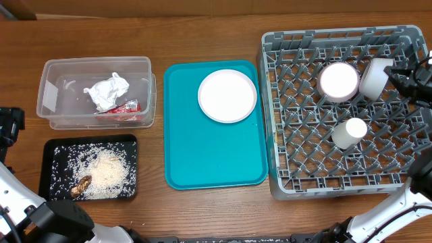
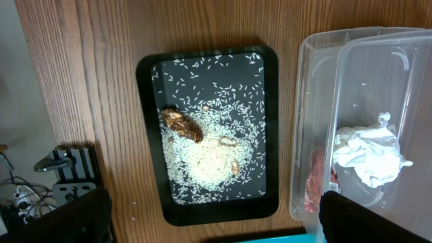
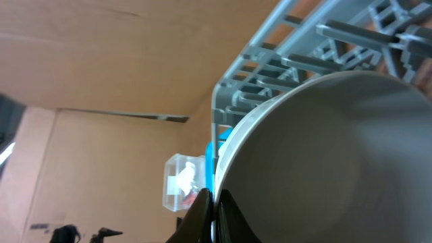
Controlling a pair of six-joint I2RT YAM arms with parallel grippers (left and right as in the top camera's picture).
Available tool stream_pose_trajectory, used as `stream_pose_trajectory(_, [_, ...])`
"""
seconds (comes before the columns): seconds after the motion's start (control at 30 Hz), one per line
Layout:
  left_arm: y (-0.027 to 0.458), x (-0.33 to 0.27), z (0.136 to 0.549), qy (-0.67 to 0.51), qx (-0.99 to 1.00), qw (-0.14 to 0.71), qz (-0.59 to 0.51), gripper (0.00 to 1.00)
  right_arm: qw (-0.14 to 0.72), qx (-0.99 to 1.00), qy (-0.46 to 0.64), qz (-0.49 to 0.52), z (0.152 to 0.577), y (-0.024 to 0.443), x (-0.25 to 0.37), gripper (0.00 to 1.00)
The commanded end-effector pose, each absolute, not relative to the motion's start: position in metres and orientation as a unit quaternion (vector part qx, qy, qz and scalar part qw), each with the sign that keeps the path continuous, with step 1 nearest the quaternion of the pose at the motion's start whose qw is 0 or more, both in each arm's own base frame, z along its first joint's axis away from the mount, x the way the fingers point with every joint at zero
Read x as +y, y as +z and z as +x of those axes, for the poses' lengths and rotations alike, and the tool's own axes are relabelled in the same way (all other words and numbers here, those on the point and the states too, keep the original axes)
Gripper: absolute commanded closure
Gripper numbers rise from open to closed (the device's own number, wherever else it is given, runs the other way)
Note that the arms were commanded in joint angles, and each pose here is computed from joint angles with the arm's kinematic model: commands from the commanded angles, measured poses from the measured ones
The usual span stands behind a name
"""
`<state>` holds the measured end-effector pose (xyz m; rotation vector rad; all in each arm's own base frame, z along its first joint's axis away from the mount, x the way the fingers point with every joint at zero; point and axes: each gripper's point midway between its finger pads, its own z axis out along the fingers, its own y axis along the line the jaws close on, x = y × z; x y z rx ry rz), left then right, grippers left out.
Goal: Sort waste into correct bins and load items into the dishwasher
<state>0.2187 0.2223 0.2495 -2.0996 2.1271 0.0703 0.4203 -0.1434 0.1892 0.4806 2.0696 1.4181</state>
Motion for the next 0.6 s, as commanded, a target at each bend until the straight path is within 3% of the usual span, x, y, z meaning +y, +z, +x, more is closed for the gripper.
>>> stream_pose_trajectory(0.0, [0.255, 0.225, 0.217, 0.028, 0.700, 0.087, -0.709, 0.00, 0.260, 0.799, 0.501, 0.208, 0.417, 0.173, -0.148, 0.96])
stream_pose_trajectory(0.2, [0.255, 0.225, 0.217, 0.028, 0.700, 0.087, -0.709, 0.00, 0.238, 0.810, 0.483, 0.232, 0.408, 0.163, -0.155, 0.96])
stream_pose_trajectory(0.37, [0.255, 0.225, 0.217, 0.028, 0.700, 0.087, -0.709, 0.00, 0.231, 0.804, 0.485, 0.253, 0.399, 0.164, -0.163, 0.85])
stream_pose_trajectory(0.57, [0.255, 0.225, 0.217, 0.028, 0.700, 0.087, -0.709, 0.00, 0.228, 0.804, 0.467, 0.290, 0.381, 0.173, -0.187, 0.84])
